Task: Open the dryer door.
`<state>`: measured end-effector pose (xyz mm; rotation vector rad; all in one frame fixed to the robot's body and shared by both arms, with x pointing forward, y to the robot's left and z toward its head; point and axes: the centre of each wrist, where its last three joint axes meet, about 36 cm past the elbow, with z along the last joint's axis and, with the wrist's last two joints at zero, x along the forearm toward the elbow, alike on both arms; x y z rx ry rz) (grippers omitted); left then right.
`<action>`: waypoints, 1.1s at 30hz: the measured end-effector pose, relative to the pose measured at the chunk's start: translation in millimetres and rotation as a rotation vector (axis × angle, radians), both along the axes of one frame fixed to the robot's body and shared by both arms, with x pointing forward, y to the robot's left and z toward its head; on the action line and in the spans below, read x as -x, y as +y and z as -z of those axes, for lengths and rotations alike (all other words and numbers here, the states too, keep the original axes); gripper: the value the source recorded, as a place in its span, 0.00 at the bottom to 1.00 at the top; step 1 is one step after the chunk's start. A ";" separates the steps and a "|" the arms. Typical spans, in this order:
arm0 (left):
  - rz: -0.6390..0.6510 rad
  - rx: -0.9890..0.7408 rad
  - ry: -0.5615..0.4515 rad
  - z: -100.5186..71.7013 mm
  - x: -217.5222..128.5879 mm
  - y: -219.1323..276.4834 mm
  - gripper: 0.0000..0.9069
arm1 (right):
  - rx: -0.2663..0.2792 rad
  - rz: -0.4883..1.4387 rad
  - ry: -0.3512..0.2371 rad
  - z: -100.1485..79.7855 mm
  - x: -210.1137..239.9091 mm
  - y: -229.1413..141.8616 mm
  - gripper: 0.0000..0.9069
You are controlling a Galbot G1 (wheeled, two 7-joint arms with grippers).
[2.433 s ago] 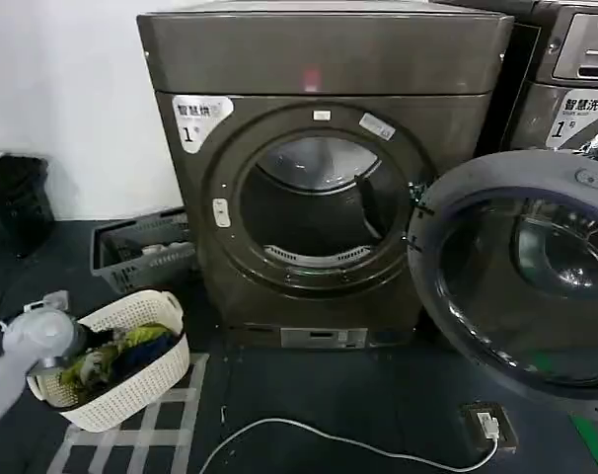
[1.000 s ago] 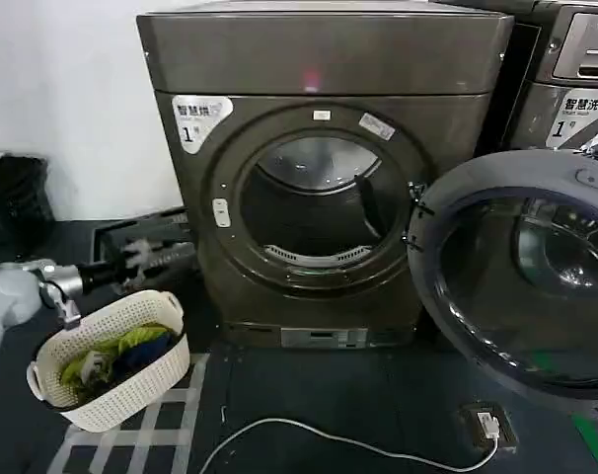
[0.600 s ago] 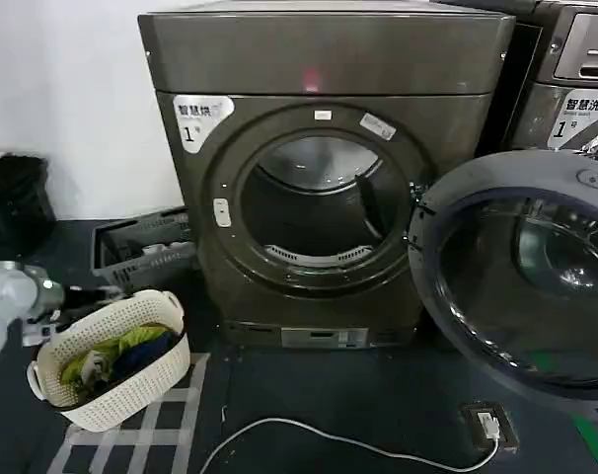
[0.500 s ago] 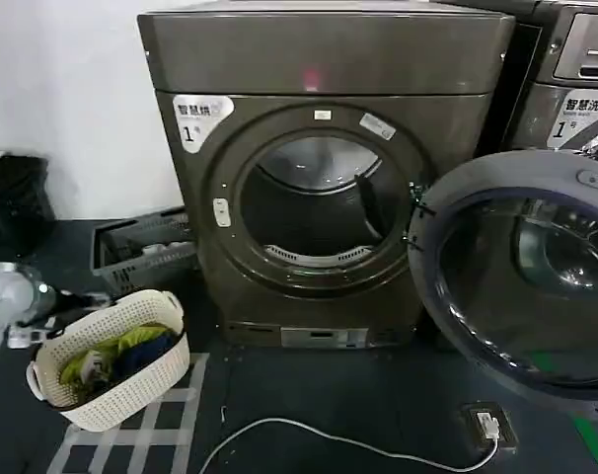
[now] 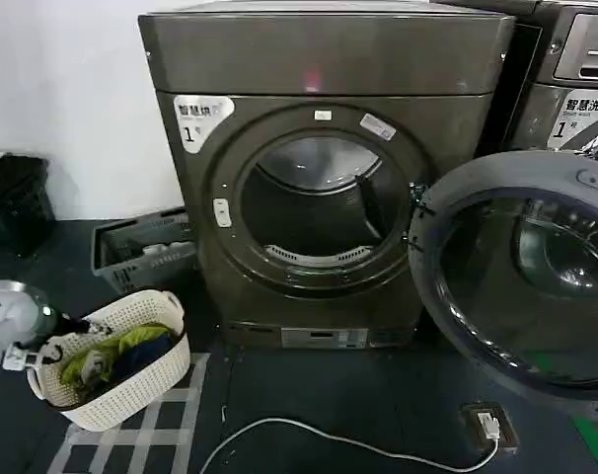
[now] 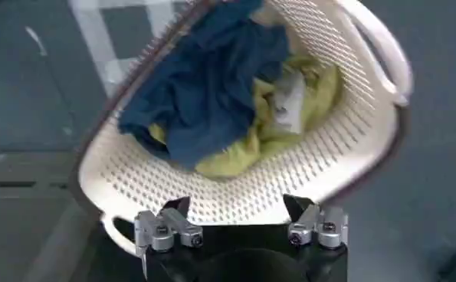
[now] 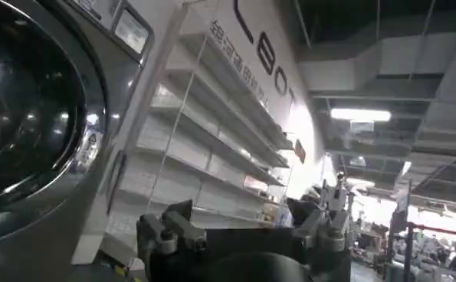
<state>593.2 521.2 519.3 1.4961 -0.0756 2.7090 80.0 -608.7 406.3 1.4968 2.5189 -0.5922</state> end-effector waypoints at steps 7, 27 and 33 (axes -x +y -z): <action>0.013 0.061 0.014 4.0 -4.4 -10.8 1.00 | 0.001 0.000 -0.004 -1.2 -1.5 2.8 1.00; 0.036 0.120 0.032 11.2 -12.7 -28.5 1.00 | -0.005 0.013 -0.001 3.1 4.1 1.3 1.00; 0.028 0.123 0.034 14.7 -17.4 -30.5 1.00 | -0.002 0.014 -0.003 3.5 4.1 1.1 1.00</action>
